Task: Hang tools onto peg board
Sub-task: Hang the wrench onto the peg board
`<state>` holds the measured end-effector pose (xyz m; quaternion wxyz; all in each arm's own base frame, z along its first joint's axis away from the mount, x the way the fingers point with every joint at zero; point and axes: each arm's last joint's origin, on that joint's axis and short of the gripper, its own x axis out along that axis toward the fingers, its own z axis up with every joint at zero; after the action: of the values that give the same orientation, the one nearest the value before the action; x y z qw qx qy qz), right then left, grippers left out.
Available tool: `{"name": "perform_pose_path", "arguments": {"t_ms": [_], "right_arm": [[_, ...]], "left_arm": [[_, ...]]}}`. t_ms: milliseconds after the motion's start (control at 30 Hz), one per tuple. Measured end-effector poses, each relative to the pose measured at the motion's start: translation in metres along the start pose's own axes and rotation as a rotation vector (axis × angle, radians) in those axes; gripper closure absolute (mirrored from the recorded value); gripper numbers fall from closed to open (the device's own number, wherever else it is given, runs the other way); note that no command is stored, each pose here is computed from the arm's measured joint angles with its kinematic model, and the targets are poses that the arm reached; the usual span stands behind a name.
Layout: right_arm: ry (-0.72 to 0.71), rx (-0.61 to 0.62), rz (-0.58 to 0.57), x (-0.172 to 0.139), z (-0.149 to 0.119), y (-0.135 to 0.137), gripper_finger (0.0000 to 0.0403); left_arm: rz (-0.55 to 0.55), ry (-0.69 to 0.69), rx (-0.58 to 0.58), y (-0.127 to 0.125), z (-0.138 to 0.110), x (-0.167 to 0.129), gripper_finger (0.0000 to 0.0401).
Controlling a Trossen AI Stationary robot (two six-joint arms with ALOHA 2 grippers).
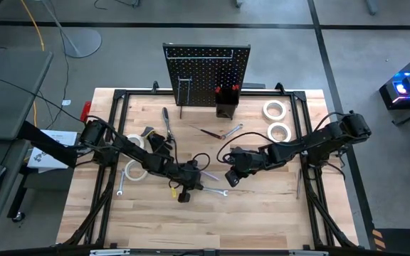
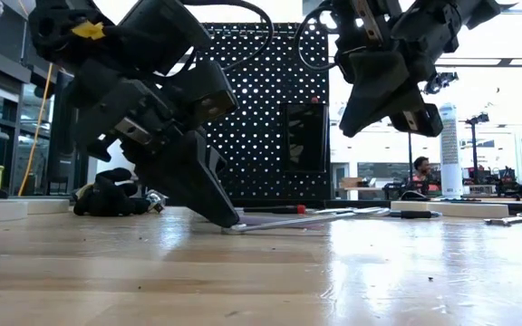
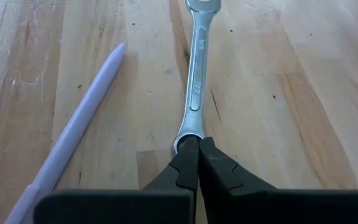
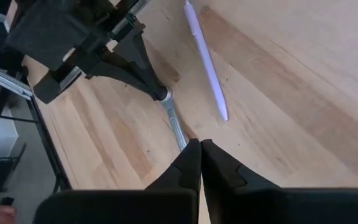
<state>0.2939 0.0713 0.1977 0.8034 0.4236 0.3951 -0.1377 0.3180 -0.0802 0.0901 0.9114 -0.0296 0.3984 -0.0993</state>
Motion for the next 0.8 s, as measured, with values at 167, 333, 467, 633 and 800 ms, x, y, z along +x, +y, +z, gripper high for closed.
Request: {"name": "perform_pose_path", "arguments": {"t_ms": [167, 333, 467, 633, 800], "right_arm": [[0.072, 0.023, 0.029, 0.003, -0.002, 0.0, 0.0333], [0.247, 0.146, 0.061, 0.027, -0.001, -0.008, 0.022], [0.363, 0.186, 0.18, 0.058, 0.004, -0.013, 0.0158], [0.411, 0.225, 0.138, 0.084, 0.006, -0.031, 0.0143], [0.444, 0.181, 0.144, 0.091, 0.005, -0.036, 0.0142]], "left_arm": [[0.008, 0.002, -0.002, 0.0, -0.001, 0.001, 0.0401], [0.017, -0.003, -0.002, 0.0, -0.001, 0.001, 0.0401], [0.02, -0.005, -0.002, 0.001, -0.001, 0.001, 0.0401], [0.024, -0.013, -0.002, 0.001, -0.001, 0.001, 0.0401], [0.039, -0.01, -0.004, 0.002, -0.001, 0.002, 0.0401]]}}
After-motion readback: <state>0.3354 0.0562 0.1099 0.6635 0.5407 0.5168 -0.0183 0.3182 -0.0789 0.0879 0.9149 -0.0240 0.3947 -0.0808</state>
